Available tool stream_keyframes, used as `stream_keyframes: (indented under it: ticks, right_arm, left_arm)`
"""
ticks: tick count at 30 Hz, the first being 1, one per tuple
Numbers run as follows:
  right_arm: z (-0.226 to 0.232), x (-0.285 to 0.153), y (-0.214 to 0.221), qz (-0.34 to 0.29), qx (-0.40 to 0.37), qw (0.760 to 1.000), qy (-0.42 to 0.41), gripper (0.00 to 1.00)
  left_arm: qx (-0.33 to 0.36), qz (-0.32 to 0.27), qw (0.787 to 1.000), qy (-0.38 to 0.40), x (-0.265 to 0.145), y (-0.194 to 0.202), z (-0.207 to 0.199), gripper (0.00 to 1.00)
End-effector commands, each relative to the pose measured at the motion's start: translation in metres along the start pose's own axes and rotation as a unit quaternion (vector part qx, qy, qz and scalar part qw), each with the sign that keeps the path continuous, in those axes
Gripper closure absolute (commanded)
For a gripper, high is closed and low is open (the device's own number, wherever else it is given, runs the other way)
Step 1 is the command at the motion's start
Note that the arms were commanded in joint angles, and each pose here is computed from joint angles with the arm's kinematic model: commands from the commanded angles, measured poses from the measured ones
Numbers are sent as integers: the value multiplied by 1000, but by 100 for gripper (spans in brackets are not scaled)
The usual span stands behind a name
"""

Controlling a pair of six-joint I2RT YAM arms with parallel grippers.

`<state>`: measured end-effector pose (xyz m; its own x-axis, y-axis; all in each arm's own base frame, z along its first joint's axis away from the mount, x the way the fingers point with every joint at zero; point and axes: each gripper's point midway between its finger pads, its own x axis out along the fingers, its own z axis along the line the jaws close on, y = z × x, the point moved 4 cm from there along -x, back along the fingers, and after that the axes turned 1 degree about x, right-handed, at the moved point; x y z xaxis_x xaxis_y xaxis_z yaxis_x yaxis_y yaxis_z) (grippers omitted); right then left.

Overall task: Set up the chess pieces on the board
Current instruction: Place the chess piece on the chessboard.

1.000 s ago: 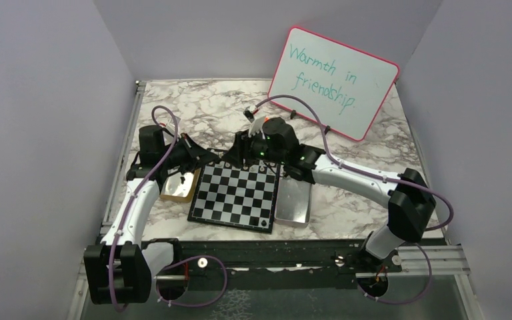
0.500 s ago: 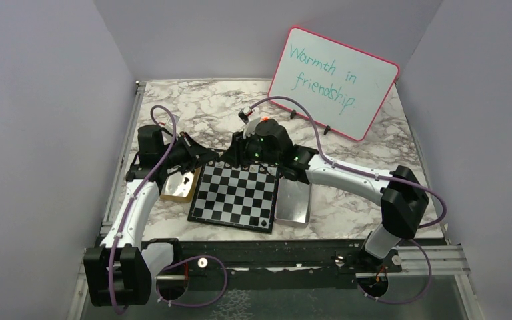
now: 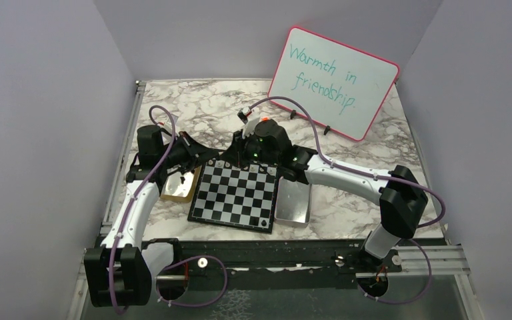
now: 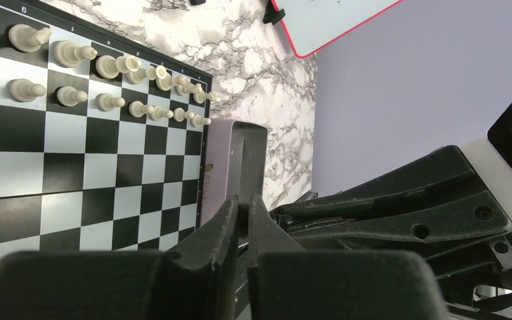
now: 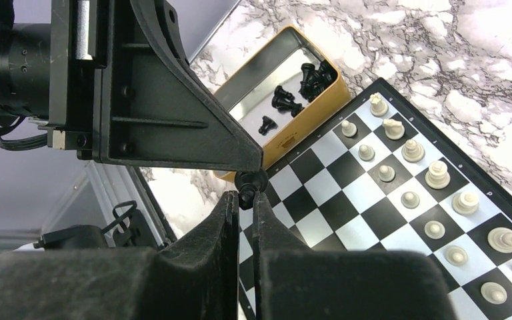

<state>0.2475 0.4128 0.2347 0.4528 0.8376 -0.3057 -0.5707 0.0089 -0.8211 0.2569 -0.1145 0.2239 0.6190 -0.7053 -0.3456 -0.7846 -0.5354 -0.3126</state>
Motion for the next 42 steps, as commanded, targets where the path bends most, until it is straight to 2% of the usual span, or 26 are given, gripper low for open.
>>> stream_keyframes:
  ticks: [1, 4, 9, 13, 14, 15, 16, 22, 27, 32, 35, 42]
  right_arm:
    - [3, 1, -11, -31, -8, 999, 2, 99]
    - [-1, -4, -8, -22, -13, 1000, 15, 99]
    - [-13, -22, 6, 10, -29, 998, 51, 99]
    - [-25, -41, 27, 60, -41, 994, 80, 99]
    - [-25, -45, 31, 70, -45, 993, 84, 99]
    - [-26, -49, 35, 79, -51, 991, 92, 99]
    - [-27, -53, 39, 88, -58, 989, 102, 99]
    - [-18, -67, 72, 149, -96, 975, 135, 99]
    - [-10, -67, 102, 194, -111, 963, 147, 99]
    - [-4, -61, 120, 214, -111, 960, 140, 99]
    - [-3, -59, 128, 230, -114, 956, 144, 99]
    - [-5, -61, 140, 276, -120, 939, 167, 99]
  left_arm:
    - [12, -6, 1000, 12, -2, 1, -3, 82]
    - [21, -13, 1000, 7, -2, -1, -2, 64]
    - [55, -28, 998, -8, 0, -11, 0, 44]
    - [81, -39, 995, -32, 5, -22, 8, 26]
    - [89, -42, 994, -39, 7, -25, 10, 18]
    - [99, -46, 993, -47, 8, -29, 12, 4]
    - [108, -49, 991, -56, 9, -32, 15, 1]
    - [167, -57, 977, -123, 13, -50, 36, 1]
    - [204, -81, 955, -202, 5, -65, 56, 1]
    - [202, -122, 943, -234, 0, -73, 65, 1]
    - [180, -161, 928, -283, -6, -83, 76, 1]
    - [212, -151, 908, -327, -17, -89, 82, 1]
